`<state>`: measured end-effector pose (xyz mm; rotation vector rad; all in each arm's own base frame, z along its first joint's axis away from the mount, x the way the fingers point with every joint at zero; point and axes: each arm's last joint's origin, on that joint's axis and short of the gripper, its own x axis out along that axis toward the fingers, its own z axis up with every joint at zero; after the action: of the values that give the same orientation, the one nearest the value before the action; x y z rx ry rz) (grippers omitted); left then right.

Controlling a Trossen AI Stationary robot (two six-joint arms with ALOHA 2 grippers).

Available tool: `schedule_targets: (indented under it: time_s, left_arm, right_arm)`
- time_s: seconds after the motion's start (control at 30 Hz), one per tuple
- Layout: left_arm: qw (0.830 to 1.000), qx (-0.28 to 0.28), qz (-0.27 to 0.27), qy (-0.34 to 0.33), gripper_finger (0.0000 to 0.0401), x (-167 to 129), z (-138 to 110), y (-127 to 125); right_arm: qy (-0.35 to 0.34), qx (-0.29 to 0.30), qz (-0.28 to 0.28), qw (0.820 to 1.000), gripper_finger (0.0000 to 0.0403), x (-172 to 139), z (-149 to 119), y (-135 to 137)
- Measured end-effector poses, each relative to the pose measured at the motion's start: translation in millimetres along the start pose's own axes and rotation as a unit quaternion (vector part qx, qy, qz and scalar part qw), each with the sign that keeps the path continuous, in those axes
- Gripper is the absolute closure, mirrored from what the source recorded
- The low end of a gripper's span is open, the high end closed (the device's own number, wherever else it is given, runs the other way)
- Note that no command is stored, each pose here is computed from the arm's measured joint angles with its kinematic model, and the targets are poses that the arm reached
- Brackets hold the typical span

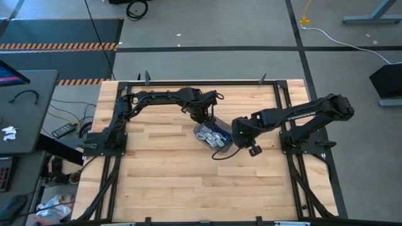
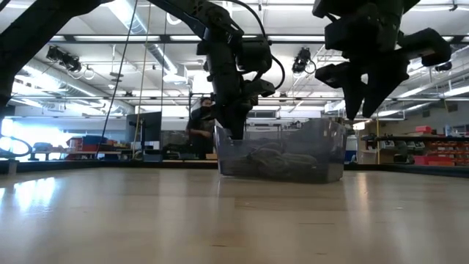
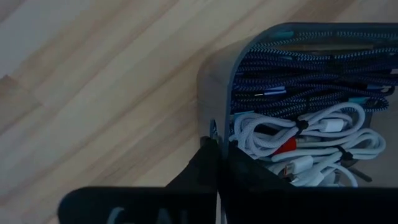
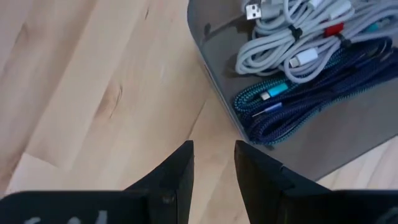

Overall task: Pick and place USB-C Cables
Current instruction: Move the gray bin to the center of the table

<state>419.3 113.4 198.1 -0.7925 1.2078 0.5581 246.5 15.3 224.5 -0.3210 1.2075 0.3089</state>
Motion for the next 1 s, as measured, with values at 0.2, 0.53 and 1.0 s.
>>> schedule_targets:
  time_s: [0.2, 0.53, 1.0]
  left_arm:
    - [1.0, 0.0, 0.0, -0.001, 0.0395, 0, 0, 0]
    - [1.0, -0.012, -0.008, 0.004, 0.0395, 0, 0, -1]
    - [0.998, -0.036, -0.023, 0.049, 0.0394, 1, -27, -27]
  right_arm:
    - [0.001, -0.054, -0.004, 0.999, 0.0282, 9, 2, -10]
    - [0.016, -0.068, 0.043, 0.997, 0.0283, 42, 1, -28]
    - [0.037, -0.048, 0.024, 0.998, 0.0386, 49, -5, -41]
